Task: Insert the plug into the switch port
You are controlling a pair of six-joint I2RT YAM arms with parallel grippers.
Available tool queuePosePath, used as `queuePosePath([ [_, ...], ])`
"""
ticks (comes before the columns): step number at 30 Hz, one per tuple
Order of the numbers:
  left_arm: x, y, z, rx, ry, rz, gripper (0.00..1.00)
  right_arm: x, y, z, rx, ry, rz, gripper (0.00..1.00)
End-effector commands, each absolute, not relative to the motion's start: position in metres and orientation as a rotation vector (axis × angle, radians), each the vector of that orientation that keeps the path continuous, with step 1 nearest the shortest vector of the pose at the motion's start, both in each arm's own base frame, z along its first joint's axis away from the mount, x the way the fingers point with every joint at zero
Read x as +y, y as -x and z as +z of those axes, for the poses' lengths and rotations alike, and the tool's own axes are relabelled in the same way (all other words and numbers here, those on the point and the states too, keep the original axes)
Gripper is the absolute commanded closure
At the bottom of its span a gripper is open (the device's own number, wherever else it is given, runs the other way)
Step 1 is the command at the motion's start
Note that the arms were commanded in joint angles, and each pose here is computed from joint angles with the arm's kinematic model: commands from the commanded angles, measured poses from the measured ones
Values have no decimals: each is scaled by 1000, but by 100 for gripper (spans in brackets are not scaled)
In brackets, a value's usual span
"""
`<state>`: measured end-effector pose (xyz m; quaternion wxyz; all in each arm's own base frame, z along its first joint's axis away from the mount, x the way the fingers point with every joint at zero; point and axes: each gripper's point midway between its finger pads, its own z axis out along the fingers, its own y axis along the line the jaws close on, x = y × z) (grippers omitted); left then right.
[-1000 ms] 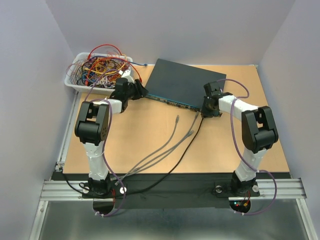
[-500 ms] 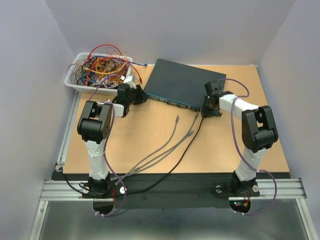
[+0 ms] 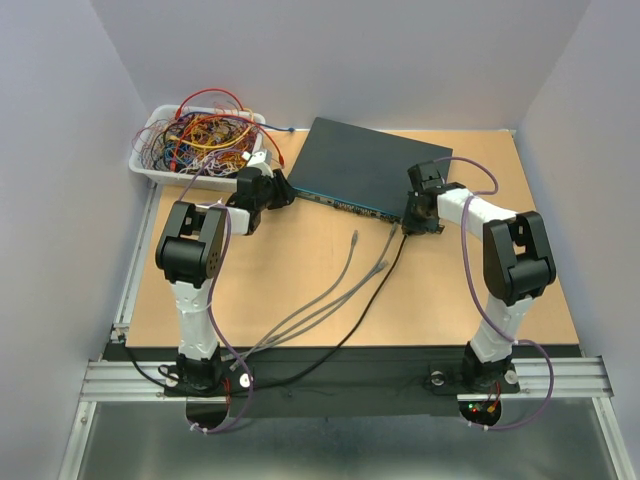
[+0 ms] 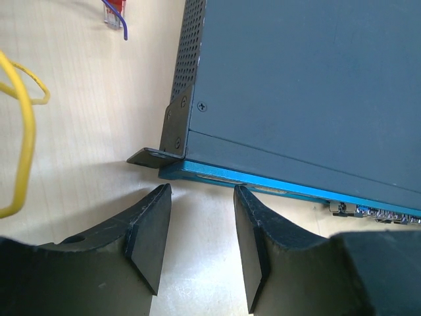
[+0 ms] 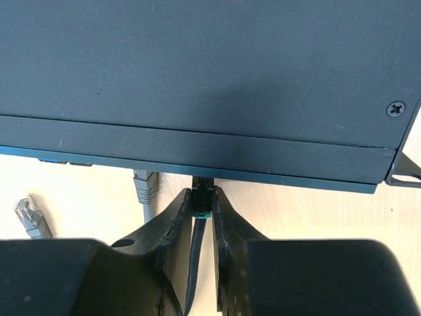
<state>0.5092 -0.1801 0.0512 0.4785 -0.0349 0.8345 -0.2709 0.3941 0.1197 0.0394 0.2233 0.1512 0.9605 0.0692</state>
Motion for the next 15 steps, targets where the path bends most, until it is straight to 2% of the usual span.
queuePosePath([
  [1,-182,-518,74,1959,55,-650,47,161,-435,99,2445,-344,382,100],
  [15,-184,-520,74,1963,50,-652,47,173,-432,121,2401,-333,417,100],
])
